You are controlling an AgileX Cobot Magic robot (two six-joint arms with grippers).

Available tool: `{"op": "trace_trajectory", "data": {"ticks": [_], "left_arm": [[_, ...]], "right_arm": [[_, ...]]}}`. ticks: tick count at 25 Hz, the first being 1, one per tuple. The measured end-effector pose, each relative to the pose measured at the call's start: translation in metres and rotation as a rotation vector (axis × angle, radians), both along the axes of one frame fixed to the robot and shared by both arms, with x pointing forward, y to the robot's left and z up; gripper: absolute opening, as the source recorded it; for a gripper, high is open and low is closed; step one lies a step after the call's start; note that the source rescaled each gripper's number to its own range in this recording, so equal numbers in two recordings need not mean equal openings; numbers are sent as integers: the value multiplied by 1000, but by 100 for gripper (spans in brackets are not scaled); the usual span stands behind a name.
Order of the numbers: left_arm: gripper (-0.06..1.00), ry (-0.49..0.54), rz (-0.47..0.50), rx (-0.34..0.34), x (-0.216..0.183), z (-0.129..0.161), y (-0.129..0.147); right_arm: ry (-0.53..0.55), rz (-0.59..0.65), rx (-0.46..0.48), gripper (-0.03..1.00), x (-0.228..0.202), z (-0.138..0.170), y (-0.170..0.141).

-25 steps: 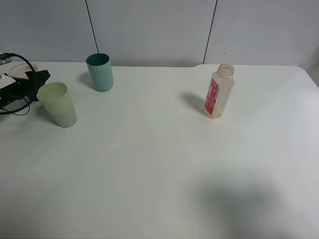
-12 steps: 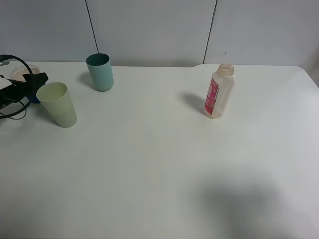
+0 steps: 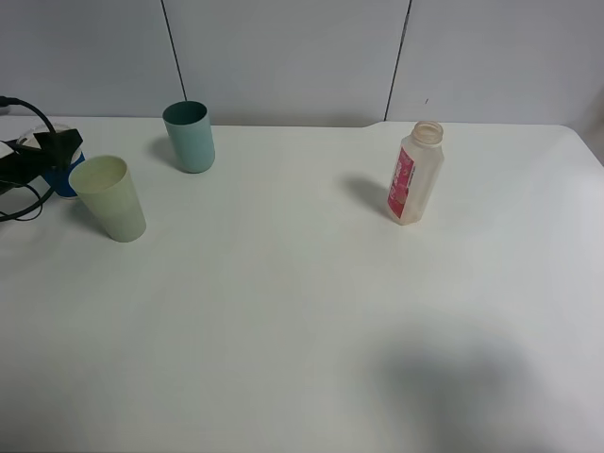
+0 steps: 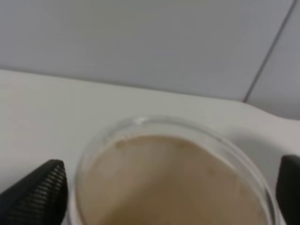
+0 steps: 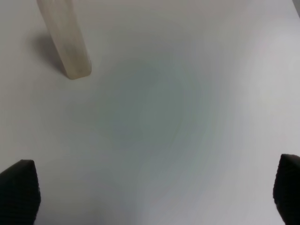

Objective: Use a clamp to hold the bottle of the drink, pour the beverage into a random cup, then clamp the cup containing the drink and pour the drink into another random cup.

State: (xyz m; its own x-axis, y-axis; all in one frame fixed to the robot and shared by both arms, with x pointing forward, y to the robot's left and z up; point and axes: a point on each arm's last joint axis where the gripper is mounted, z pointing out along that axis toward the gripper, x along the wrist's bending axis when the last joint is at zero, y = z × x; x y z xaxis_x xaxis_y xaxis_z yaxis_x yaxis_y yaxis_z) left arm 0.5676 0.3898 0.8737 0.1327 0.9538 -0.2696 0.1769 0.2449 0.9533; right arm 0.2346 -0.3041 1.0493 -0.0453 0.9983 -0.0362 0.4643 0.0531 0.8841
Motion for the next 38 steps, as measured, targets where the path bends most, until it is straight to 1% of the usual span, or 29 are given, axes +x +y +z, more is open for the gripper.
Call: {"op": "trace_trajectory", "data": {"ticks": [2, 7, 9, 13, 16, 19, 23, 24, 26, 30, 31, 33, 38], "left_arm": [[66, -18, 12, 23, -1, 6, 4], [66, -51, 38, 44, -3, 18, 13], [66, -84, 52, 60, -5, 31, 18], [66, -112, 49, 75, -6, 41, 18], [66, -153, 40, 92, -7, 57, 16], [66, -192, 56, 79, -15, 76, 13], [66, -212, 77, 73, -26, 87, 10], [66, -237, 105, 88, -40, 99, 5], [66, -271, 134, 104, -56, 112, 0], [66, -297, 156, 104, -66, 121, -5], [66, -310, 163, 103, -71, 127, -10], [66, -313, 173, 89, -80, 136, -23], [66, -302, 171, 87, -86, 150, -49]], "right_arm": [[0, 0, 0, 100, 0, 0, 0], [0, 0, 0, 100, 0, 0, 0], [0, 0, 0, 100, 0, 0, 0], [0, 0, 0, 100, 0, 0, 0], [0, 0, 0, 100, 0, 0, 0], [0, 0, 0, 100, 0, 0, 0], [0, 0, 0, 100, 0, 0, 0], [0, 0, 0, 100, 0, 0, 0], [0, 0, 0, 100, 0, 0, 0], [0, 0, 0, 100, 0, 0, 0], [0, 0, 0, 100, 0, 0, 0], [0, 0, 0, 100, 0, 0, 0], [0, 0, 0, 100, 0, 0, 0]]}}
